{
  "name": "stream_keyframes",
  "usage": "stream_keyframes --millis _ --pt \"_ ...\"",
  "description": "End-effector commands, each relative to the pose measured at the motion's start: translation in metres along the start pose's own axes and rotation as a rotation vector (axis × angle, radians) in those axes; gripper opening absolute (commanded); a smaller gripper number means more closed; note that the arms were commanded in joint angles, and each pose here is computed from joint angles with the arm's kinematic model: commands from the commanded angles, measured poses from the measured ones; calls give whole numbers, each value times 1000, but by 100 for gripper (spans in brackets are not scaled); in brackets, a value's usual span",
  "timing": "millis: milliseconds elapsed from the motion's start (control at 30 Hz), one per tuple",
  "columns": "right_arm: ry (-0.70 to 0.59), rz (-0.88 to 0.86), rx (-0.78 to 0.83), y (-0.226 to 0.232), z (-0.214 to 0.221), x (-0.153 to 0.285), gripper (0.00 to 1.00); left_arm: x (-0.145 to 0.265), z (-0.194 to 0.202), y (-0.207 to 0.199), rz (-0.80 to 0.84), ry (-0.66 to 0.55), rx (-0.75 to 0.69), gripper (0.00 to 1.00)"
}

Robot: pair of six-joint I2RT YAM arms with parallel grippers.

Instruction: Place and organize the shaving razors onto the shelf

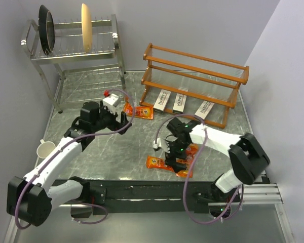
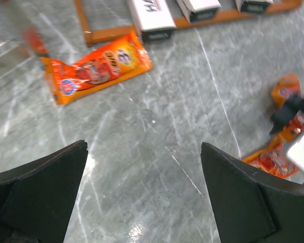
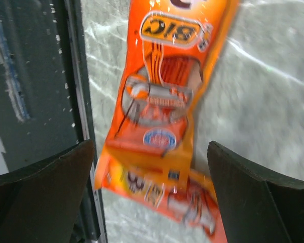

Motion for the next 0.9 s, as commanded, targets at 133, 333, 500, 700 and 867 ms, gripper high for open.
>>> stream_keyframes --millis 133,333,500,700,867 --pt "44 -2 37 -15 -15 -29 90 15 -28 19 -63 -114 25 99" --pt "13 124 -5 -27 -23 -21 56 14 -33 20 -53 -135 31 100" --pt "26 191 -67 -34 -24 -16 27 7 -33 20 -37 -138 61 100" --pt "-183 332 -251 -45 -55 43 23 -6 -10 -2 28 -75 183 99" --pt "-427 499 -625 -72 -58 130 19 -21 -8 -35 119 -62 140 99"
Point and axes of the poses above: each gripper's point midway between its finger pads, its own x axis back along the fingers, its own y axis along the line the jaws close on, z = x × y, the point moved 4 cm from there along x, back along the fingers, and after that the axes turned 2 degrees about x, right-handed, at the moved point
